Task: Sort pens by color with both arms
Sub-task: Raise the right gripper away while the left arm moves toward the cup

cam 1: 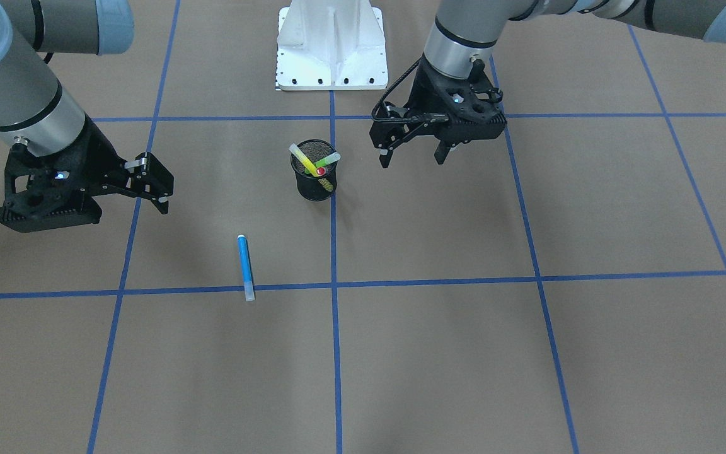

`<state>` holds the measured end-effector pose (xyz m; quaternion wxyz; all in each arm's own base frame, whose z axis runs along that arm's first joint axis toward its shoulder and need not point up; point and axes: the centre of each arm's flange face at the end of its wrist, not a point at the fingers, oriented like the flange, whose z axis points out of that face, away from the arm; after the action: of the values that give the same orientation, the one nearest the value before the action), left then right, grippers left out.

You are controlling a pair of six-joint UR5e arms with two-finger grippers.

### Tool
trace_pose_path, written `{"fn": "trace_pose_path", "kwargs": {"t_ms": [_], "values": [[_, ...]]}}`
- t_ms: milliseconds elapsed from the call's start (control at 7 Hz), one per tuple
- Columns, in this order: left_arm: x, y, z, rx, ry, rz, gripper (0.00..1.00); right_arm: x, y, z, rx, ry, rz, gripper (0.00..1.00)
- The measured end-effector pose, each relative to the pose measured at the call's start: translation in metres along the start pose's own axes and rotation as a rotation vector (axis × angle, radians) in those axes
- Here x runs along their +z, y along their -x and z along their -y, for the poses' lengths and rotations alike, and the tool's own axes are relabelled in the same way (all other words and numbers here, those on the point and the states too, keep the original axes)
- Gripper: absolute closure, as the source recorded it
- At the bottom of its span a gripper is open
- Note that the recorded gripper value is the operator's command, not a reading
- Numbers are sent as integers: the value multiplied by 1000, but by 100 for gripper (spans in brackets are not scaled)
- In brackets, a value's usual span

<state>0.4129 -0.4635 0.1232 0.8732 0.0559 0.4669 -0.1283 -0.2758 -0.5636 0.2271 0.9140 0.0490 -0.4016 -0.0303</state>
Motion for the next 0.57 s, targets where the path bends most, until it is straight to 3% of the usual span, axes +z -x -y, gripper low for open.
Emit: {"fn": "trace_pose_path", "kwargs": {"t_ms": [571], "values": [[64, -78, -45, -6, -21, 65, 2, -3, -6, 0, 7, -1, 2, 1]]}}
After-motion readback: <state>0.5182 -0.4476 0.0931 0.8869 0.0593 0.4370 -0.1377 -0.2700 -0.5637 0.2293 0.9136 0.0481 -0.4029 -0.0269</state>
